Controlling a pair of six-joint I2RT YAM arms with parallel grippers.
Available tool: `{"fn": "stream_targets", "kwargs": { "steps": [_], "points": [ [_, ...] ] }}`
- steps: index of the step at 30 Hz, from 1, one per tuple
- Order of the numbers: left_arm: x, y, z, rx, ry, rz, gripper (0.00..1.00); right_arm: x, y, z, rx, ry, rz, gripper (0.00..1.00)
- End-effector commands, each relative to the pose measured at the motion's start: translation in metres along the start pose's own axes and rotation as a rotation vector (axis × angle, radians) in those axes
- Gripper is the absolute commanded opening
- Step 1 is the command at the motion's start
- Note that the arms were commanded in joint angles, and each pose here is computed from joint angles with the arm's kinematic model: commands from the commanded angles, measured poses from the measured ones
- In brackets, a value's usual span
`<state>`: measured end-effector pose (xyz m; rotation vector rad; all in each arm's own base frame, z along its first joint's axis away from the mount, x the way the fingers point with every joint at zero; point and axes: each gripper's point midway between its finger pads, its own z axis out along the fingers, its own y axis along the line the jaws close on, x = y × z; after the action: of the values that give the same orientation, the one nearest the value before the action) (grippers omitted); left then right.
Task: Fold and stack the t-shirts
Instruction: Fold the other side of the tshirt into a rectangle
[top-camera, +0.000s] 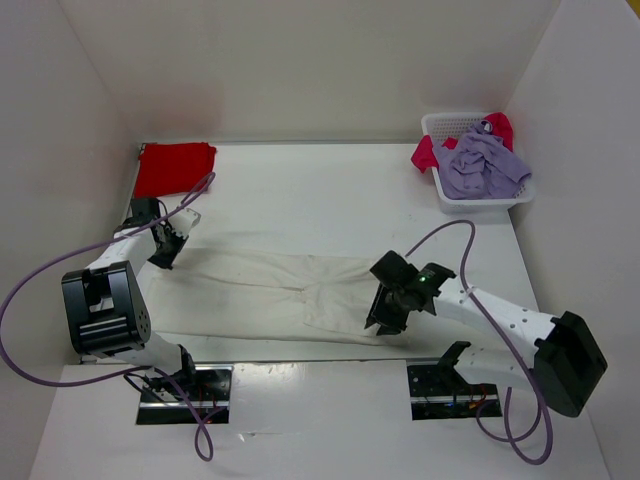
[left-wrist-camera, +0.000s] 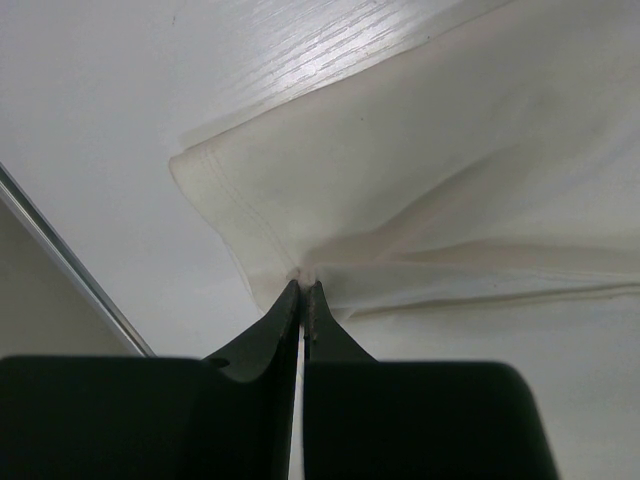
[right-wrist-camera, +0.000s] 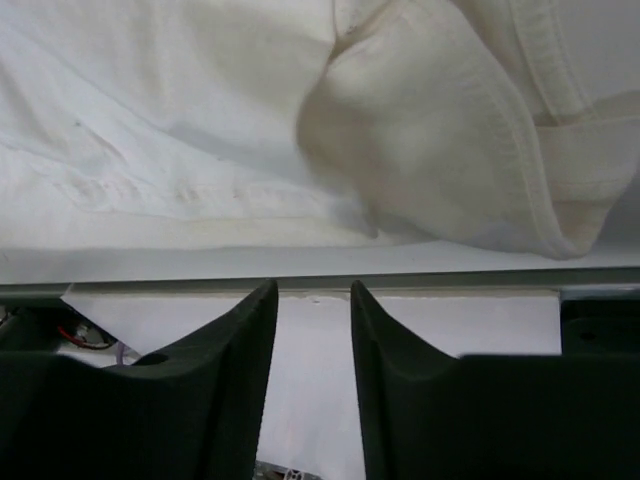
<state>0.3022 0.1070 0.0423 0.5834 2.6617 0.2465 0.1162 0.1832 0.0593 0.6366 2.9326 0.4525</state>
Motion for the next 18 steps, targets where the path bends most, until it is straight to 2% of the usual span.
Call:
{"fn": "stream_targets", "kwargs": {
  "steps": [1, 5, 13, 18],
  "points": [
    [-0.008, 0.008, -0.007, -0.025, -0.041, -0.001, 0.04, -0.004, 0.003, -0.004, 0.024, -0.019, 0.006, 0.42],
    [-0.004, 0.008, -0.009, -0.026, -0.011, 0.007, 0.17, -0.027, 0.015, -0.021, 0.045, -0.122, -0.027, 0.45],
    [0.006, 0.03, -0.031, -0.124, 0.031, -0.014, 0.31, -0.123, 0.034, -0.047, -0.007, -0.326, 0.008, 0.45],
    [0.012, 0.053, -0.055, -0.192, 0.043, -0.034, 0.34, -0.159, 0.037, -0.034, 0.021, -0.36, 0.001, 0.45]
  ]
}}
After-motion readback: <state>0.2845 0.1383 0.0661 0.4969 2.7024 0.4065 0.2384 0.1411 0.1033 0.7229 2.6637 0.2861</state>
